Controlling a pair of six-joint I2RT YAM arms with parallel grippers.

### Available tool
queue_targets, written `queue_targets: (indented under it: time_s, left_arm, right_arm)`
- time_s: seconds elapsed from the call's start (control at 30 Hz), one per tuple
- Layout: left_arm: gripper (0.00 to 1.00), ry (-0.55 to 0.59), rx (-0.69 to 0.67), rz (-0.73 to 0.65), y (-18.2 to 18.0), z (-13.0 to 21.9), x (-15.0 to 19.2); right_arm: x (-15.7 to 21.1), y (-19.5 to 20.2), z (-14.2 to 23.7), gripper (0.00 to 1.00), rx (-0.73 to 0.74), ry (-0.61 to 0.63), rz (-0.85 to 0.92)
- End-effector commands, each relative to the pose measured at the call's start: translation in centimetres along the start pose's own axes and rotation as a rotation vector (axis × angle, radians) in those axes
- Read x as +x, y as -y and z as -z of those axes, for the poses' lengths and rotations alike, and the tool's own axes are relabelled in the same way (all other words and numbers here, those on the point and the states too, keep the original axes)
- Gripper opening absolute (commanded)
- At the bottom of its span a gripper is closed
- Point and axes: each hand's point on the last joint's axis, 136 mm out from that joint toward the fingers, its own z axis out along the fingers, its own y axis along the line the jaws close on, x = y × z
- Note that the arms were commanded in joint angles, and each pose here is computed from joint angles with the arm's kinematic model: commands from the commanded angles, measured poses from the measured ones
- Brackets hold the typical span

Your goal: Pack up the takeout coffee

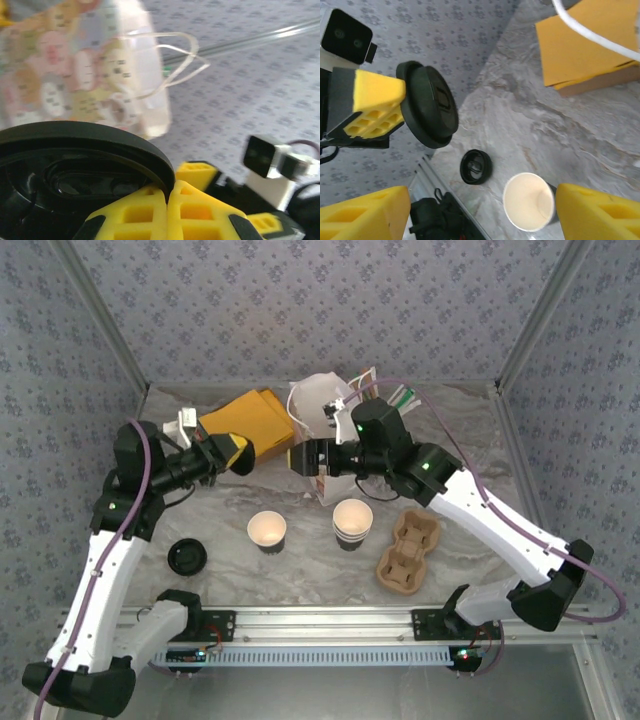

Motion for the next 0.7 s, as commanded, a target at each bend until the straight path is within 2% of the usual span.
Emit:
queue_targets:
  time_s: [0.0,0.37,0.57,0.67]
  left_arm:
    - [0.02,-0.042,0.233,-0.036,5.4,0.5,-0.1]
    - [0.03,-0.07,0.457,-0.025,10.7,0.0,-2.0]
    - [0.03,-0.112,0.503,-0.089,14.0,-0.4,-1.8]
    - [0.02,-0.145,0.528,-0.116,15.3,-1.0,-1.2]
  right_arm:
    - [-2.2,-2.9,-0.2,0.78,-0.142,0.047,-0.041]
    - [-7.7,-5.4,0.7,0.84,-0.379,0.174,-0.18]
    - [-10.6,-6.5,1.3,0.85,-0.49,0.207,-0.225]
    - [-11.8,-6.9,1.5,0.89,-0.532,0.217,-0.24]
